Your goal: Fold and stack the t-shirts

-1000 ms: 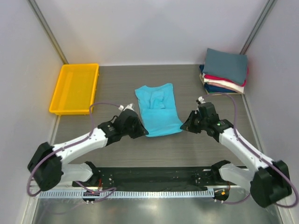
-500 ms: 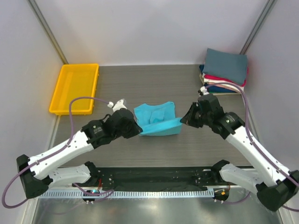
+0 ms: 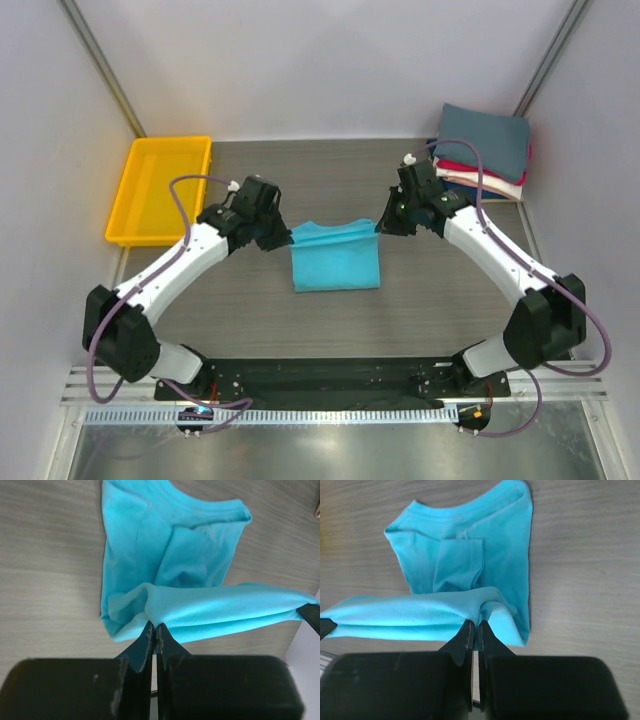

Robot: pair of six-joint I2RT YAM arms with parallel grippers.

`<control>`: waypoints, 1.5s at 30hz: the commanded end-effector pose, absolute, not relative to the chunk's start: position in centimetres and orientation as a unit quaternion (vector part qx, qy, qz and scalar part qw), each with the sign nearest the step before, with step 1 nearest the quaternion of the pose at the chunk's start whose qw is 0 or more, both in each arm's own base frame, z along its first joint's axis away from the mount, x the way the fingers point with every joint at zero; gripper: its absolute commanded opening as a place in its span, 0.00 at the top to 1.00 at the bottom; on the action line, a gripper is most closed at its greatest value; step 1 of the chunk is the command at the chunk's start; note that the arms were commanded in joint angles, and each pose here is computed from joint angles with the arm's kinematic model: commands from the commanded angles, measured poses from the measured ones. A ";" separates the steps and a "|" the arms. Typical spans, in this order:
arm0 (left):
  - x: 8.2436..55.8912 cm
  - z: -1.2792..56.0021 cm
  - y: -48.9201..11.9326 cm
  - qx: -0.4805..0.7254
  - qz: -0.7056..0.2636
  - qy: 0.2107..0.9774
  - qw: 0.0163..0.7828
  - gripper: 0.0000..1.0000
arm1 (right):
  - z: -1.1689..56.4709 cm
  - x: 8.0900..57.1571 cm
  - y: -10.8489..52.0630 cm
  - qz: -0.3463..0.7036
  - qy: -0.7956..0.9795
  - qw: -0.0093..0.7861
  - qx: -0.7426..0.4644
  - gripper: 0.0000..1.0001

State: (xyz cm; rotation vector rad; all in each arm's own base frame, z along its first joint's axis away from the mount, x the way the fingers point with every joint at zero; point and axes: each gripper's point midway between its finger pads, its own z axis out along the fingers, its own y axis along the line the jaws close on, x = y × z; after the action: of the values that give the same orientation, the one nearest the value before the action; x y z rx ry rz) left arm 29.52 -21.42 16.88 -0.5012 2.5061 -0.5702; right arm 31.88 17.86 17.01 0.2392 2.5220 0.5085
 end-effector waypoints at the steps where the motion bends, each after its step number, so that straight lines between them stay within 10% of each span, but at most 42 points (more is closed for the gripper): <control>1: 32.4 17.0 -20.5 -0.161 -0.198 0.931 0.262 1.00 | 18.5 36.4 17.2 0.187 0.926 0.317 0.078 0.99; 8: 39.2 12.6 -20.2 -0.169 -0.177 0.941 0.235 0.99 | 14.5 42.8 18.0 0.189 0.936 0.285 0.084 0.99; 12: 43.5 10.0 -20.0 -0.161 -0.186 0.947 0.207 0.44 | 12.5 46.4 17.9 0.184 0.939 0.274 0.096 0.29; 21: 42.6 13.6 -17.7 -0.146 -0.161 0.951 0.221 0.37 | 10.9 43.6 16.0 0.235 0.927 0.279 0.085 0.08; 34: 28.7 15.3 -11.5 -0.128 -0.114 0.957 0.234 0.40 | 2.2 41.3 20.6 0.378 0.905 0.189 0.054 0.07; 45: 24.1 16.5 -8.6 -0.119 -0.094 0.946 0.288 0.37 | -0.3 36.0 24.1 0.468 0.873 0.129 0.058 0.60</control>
State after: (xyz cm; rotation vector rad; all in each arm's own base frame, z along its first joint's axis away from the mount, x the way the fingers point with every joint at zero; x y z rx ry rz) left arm 24.45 -9.31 16.81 -0.3542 2.5382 -0.2903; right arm 39.17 23.21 2.95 0.1087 2.4415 1.2652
